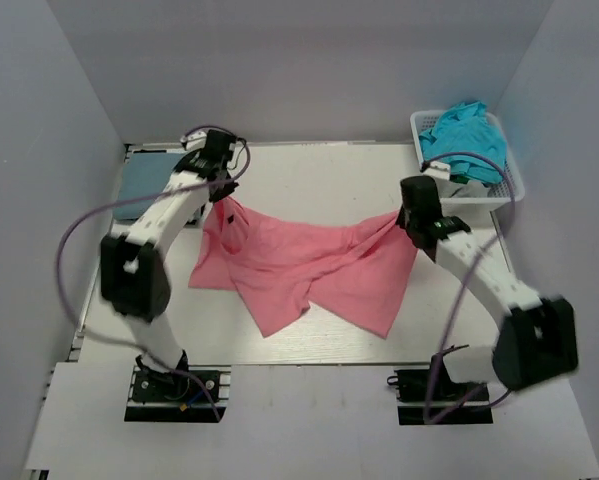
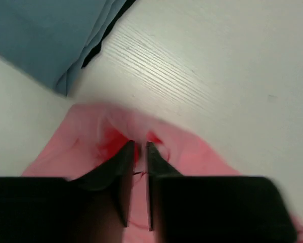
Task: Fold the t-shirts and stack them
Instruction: Flatten out the tshirt
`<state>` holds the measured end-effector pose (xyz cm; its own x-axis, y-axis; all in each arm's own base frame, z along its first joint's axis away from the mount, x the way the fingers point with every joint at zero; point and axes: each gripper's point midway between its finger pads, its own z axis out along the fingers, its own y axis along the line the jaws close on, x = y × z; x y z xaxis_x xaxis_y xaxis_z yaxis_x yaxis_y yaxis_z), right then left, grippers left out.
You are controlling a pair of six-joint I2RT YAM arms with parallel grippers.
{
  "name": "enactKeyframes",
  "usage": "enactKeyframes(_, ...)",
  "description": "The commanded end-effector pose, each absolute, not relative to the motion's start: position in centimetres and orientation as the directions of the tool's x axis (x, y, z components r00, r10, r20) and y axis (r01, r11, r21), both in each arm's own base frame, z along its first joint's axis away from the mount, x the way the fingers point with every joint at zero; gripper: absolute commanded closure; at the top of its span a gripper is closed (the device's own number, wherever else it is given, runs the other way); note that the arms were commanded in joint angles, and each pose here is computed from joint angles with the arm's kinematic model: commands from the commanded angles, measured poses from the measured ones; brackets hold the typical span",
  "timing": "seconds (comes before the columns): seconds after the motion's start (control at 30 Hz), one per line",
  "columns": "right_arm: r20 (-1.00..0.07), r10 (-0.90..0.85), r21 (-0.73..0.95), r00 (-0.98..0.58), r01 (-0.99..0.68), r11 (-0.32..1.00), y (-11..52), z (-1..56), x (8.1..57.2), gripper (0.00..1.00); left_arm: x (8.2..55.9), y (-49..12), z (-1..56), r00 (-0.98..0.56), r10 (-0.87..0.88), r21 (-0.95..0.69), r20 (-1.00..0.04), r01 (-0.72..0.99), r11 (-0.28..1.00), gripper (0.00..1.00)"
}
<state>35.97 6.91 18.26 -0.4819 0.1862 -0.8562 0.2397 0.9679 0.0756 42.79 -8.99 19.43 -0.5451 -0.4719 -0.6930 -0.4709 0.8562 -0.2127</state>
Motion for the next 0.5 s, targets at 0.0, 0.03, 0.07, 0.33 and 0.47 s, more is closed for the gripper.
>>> enactKeyframes(0.0,-0.861,0.267,0.174,-0.432,0.242,0.955,8.4,18.8,41.7,1.0,46.7,-6.7,15.7,-0.572,-0.513,-0.145,-0.64,-0.566,0.812,0.73)
enactKeyframes(0.03,-0.846,0.274,0.167,-0.457,0.262,0.951,7.7,17.9,42.5,0.81,48.9,-6.9,16.9,-0.553,-0.517,-0.17,-0.653,-0.558,0.812,0.64)
enactKeyframes(0.07,-0.787,0.251,0.113,-0.563,0.267,0.957,8.0,13.5,43.2,0.58,49.0,-6.4,12.6,-0.632,-0.504,-0.069,-0.589,-0.583,0.81,0.58)
enactKeyframes(0.33,-0.682,0.257,0.128,-0.685,0.235,0.964,8.9,13.9,46.4,0.1,50.0,-5.6,15.2,-0.67,-0.471,-0.083,-0.574,-0.525,0.847,0.0)
enactKeyframes(0.47,-0.681,0.269,0.174,-0.681,0.207,0.963,9.1,15.2,43.8,0.1,45.8,-6.7,16.9,-0.699,-0.454,-0.144,-0.553,-0.456,0.878,0.0)
